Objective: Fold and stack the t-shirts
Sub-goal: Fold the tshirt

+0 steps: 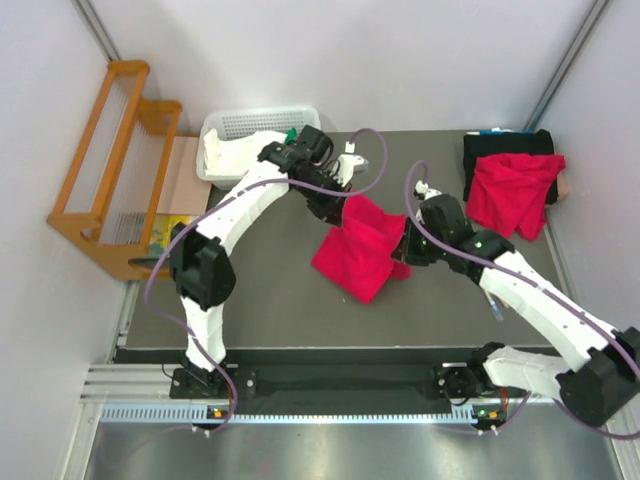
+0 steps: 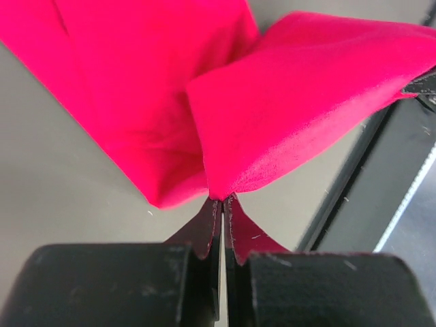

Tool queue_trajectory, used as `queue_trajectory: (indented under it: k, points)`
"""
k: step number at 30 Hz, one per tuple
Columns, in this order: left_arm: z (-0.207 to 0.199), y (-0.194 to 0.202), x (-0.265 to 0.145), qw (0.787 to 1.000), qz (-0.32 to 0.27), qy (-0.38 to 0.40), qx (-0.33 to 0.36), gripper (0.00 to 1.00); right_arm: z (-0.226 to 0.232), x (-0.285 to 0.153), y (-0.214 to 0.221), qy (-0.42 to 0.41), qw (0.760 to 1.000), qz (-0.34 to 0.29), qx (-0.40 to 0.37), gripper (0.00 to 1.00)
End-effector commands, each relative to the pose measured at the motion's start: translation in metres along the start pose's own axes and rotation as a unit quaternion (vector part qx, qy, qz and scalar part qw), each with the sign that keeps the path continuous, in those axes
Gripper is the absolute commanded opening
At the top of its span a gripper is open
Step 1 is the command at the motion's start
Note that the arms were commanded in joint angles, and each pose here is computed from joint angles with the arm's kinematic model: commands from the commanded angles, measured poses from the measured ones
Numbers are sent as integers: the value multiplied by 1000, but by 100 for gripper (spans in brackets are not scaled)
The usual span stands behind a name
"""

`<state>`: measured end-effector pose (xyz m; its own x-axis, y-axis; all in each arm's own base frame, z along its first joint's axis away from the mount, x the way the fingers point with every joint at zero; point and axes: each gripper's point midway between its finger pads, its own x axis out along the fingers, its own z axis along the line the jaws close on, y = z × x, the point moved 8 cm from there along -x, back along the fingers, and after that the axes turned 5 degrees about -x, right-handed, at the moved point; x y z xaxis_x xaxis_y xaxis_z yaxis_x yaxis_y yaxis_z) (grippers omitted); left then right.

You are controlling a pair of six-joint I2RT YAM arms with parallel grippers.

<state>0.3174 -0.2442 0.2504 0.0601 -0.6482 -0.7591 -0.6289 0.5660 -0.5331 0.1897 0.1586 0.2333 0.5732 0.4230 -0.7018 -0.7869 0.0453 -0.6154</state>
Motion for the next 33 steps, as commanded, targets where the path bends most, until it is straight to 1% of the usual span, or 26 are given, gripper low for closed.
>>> queue_trajectory:
  k: [1, 2, 3, 5, 6, 7, 8, 9, 14, 17, 19, 20, 21, 22, 23, 25, 27, 29, 31, 32, 33]
  points:
    - [12, -31, 2, 999, -42, -22, 15, 0, -15, 29, -19, -7, 1000, -16, 2, 0]
    - [17, -33, 6, 999, -41, -31, 16, 0, -17, 34, -24, -11, 1000, -24, 7, 0]
    - [24, -34, 16, 999, -33, -32, 12, 0, -24, 38, -27, -12, 1000, -23, 16, 0]
    - [31, -41, 20, 998, -40, -36, 13, 0, -30, 49, -28, -11, 999, -15, 26, 0]
    - [38, -40, 30, 999, -32, -34, 5, 0, -36, 53, -33, -10, 999, -21, 32, 0]
    - [41, -42, 33, 999, -32, -36, 4, 0, -40, 59, -32, -7, 999, -14, 35, 0]
    - [43, -48, 34, 998, -41, -39, 6, 0, -44, 63, -33, -6, 999, -14, 37, 0]
    - [49, -47, 43, 998, -36, -44, 1, 0, -50, 67, -36, -3, 999, -18, 43, 0]
    - [71, -56, 64, 996, -49, -76, -2, 0, -75, 93, -34, 12, 998, -1, 61, 0]
    - [91, -52, 91, 994, -36, -98, -22, 0, -88, 106, -36, 17, 997, 2, 73, 0]
    - [100, -53, 101, 993, -37, -110, -27, 0, -97, 116, -39, 26, 997, 5, 77, 0]
    - [108, -48, 113, 992, -28, -114, -40, 0, -99, 120, -41, 27, 997, 6, 77, 0]
    - [112, -48, 117, 992, -29, -119, -43, 0, -101, 122, -46, 30, 996, 2, 79, 0]
    - [115, -52, 118, 990, -36, -127, -44, 0, -105, 130, -44, 33, 996, 13, 83, 0]
    - [120, -48, 127, 990, -27, -130, -57, 0, -105, 132, -48, 31, 996, 11, 81, 0]
    - [125, -50, 132, 988, -31, -141, -59, 0, -111, 141, -49, 43, 996, 17, 81, 0]
    - [136, -46, 140, 982, -25, -175, -65, 0, -114, 149, -54, 53, 995, 20, 79, 0]
    - [142, -45, 142, 979, -21, -190, -69, 5, -116, 151, -61, 63, 995, 19, 74, 0]
    - [140, -46, 141, 979, -22, -191, -73, 11, -121, 157, -63, 77, 994, 24, 71, 4]
    - [136, -49, 136, 978, -28, -190, -78, 23, -123, 157, -70, 80, 994, 18, 73, 7]
    - [134, -52, 132, 978, -33, -192, -78, 30, -128, 159, -70, 85, 993, 23, 78, 12]
